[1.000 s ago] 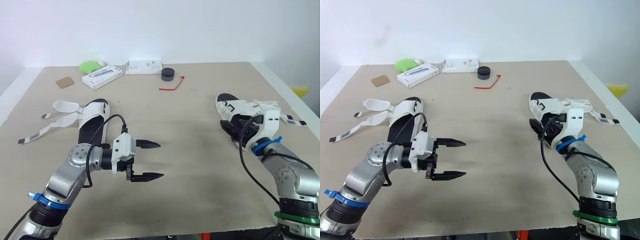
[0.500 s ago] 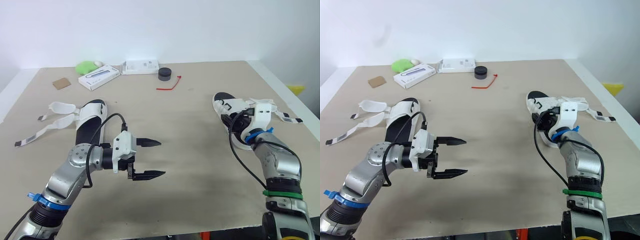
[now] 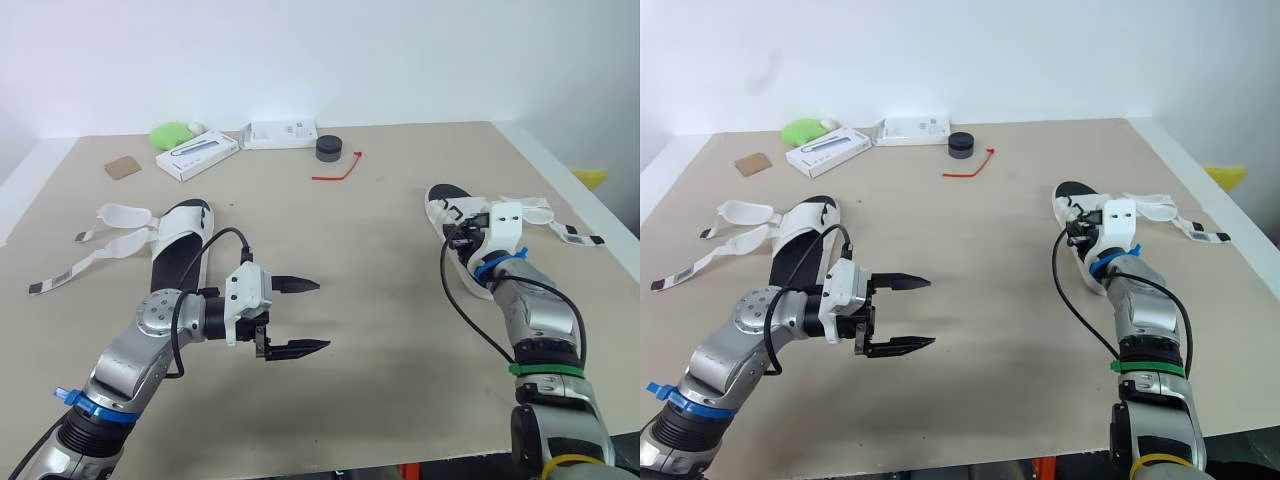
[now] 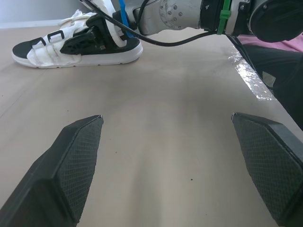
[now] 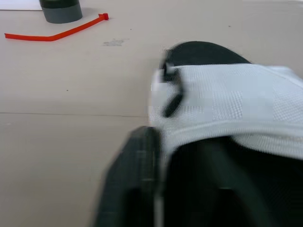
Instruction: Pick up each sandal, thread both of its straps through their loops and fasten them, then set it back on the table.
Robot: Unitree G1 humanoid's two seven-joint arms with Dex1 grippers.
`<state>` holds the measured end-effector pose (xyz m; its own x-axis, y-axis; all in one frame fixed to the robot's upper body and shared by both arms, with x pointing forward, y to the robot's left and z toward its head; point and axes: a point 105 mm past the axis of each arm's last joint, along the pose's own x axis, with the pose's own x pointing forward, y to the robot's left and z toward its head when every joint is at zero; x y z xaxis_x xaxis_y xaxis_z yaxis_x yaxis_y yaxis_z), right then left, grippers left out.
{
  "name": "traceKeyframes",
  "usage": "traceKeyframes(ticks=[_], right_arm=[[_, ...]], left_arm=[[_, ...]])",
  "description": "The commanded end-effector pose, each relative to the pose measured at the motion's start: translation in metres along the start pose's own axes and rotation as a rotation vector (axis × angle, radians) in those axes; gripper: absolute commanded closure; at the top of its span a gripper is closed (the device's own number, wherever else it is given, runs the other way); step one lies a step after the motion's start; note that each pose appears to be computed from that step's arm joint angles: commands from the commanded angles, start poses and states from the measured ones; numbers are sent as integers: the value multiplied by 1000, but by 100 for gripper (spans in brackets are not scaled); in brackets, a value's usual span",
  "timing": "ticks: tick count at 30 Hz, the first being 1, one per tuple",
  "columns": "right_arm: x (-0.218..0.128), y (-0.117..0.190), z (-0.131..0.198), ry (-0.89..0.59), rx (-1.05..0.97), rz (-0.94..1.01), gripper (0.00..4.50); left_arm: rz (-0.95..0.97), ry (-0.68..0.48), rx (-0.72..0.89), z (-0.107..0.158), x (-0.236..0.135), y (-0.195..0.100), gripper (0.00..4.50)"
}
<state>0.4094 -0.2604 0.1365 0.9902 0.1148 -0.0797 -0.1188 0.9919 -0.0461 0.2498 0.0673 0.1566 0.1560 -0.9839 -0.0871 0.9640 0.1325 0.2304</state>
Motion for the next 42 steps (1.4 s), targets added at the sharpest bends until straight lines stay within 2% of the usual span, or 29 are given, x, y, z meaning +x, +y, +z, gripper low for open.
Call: traceKeyframes(ticks=[1, 5, 7, 11, 15, 22, 28, 32, 42], right_arm=[[1, -4, 12, -44, -12, -6, 448], [0, 1, 14, -57, -27, 28, 448], [-4, 15, 21, -88, -56, 124, 448], [-22, 59, 35, -137, -155, 437, 448], [-60, 107, 32, -116, -242, 814, 448], [-124, 156, 11, -21, -380, 1326, 448], [-130, 159, 0, 15, -509, 1458, 448], [-131, 161, -2, -19, -583, 1511, 448], [-147, 169, -14, -18, -563, 1601, 448]], left_arm=[[10, -18, 47, 10, -2, 1, 0], [12, -19, 45, 9, -2, 1, 0], [13, -22, 40, 10, -4, 1, 0], [16, -19, 29, 12, -15, 3, 0], [22, 8, 32, 11, -30, 7, 0], [10, 27, 44, 10, -39, 4, 0], [-26, 27, 56, 13, -38, -6, 0], [-27, 44, 47, 10, -42, -11, 0], [-17, 57, 39, 9, -47, -16, 0]])
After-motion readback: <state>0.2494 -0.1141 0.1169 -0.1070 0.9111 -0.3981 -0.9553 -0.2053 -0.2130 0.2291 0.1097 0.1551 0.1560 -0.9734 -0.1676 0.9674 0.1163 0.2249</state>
